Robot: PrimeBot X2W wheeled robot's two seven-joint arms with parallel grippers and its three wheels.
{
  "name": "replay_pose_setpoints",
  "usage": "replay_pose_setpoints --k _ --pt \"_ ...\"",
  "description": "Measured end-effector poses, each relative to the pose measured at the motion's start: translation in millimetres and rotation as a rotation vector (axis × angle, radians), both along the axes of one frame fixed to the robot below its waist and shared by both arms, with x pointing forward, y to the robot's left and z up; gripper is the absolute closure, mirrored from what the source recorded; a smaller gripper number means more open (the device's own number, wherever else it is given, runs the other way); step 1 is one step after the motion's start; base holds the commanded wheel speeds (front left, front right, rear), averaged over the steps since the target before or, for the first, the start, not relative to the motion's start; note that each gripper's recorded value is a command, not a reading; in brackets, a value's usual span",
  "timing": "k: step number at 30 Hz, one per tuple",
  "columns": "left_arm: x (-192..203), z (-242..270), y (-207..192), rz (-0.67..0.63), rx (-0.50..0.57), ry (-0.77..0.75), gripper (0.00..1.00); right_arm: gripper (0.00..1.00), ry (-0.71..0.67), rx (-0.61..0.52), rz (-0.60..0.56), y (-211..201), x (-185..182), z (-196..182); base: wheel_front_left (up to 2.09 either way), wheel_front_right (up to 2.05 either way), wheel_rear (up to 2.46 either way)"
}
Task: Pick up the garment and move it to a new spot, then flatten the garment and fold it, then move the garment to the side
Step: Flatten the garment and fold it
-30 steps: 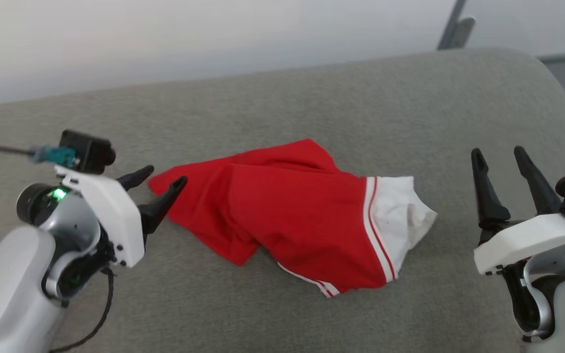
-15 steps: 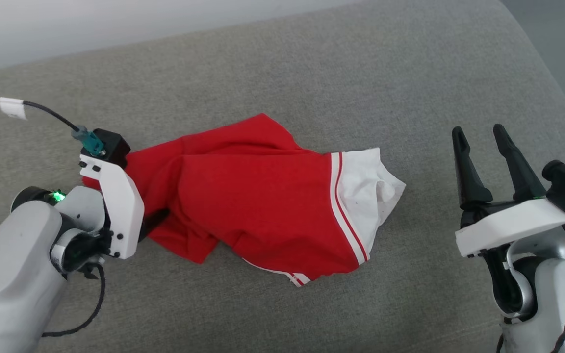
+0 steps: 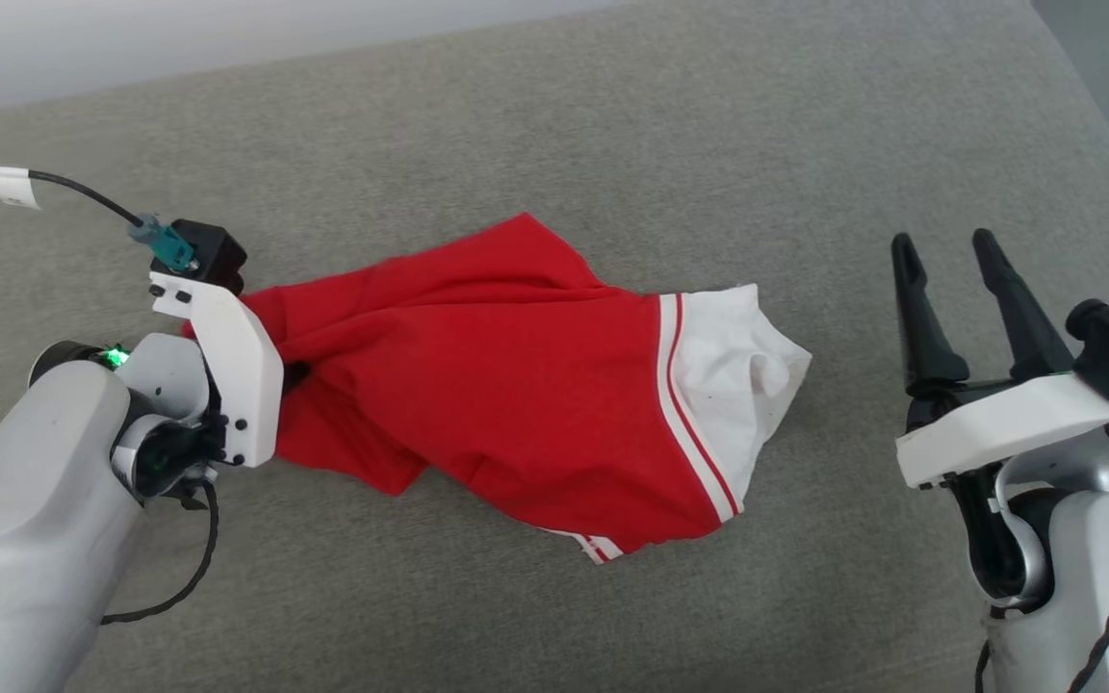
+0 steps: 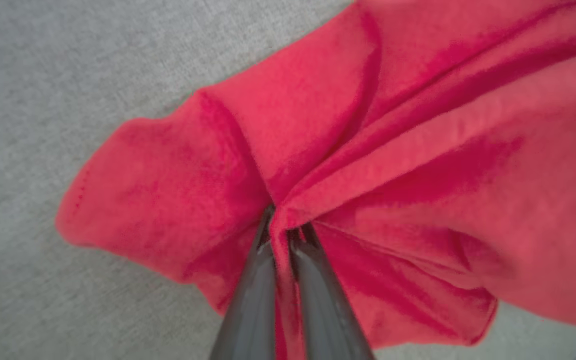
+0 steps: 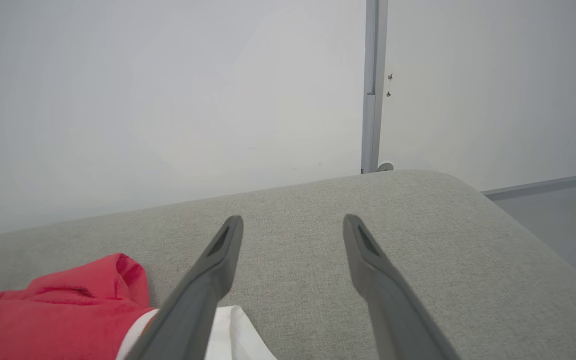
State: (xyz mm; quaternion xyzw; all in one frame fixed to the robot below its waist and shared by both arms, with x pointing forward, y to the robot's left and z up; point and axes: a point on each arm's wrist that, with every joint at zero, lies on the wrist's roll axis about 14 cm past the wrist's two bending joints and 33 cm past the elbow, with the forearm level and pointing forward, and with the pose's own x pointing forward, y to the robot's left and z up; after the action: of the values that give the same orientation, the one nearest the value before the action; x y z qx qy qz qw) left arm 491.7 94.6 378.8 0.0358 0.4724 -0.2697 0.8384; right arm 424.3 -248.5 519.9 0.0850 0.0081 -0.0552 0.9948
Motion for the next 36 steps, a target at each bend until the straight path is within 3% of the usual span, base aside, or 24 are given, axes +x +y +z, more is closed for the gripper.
replay_pose_setpoints --k 10,18,21,27,36 --pt "2 43 58 0.132 0.003 -0.124 1.0 0.0 -0.009 -0.001 0.027 10 2 9 0.0 0.0 0.0" --pt "-30 67 142 0.327 0.096 -0.164 1.0 0.0 -0.019 -0.006 0.085 31 1 19 0.0 0.0 0.0" --pt "-41 75 157 0.366 0.094 -0.182 1.0 0.0 -0.015 -0.004 0.1 36 -1 19 0.0 0.0 0.0" --pt "-44 100 133 0.315 0.021 -0.245 1.0 0.0 -0.023 -0.012 0.122 44 0 24 0.0 0.0 0.0" --pt "-48 136 16 -0.016 -0.088 -0.278 1.0 0.0 -0.035 -0.011 0.094 34 -6 27 0.0 0.0 0.0"
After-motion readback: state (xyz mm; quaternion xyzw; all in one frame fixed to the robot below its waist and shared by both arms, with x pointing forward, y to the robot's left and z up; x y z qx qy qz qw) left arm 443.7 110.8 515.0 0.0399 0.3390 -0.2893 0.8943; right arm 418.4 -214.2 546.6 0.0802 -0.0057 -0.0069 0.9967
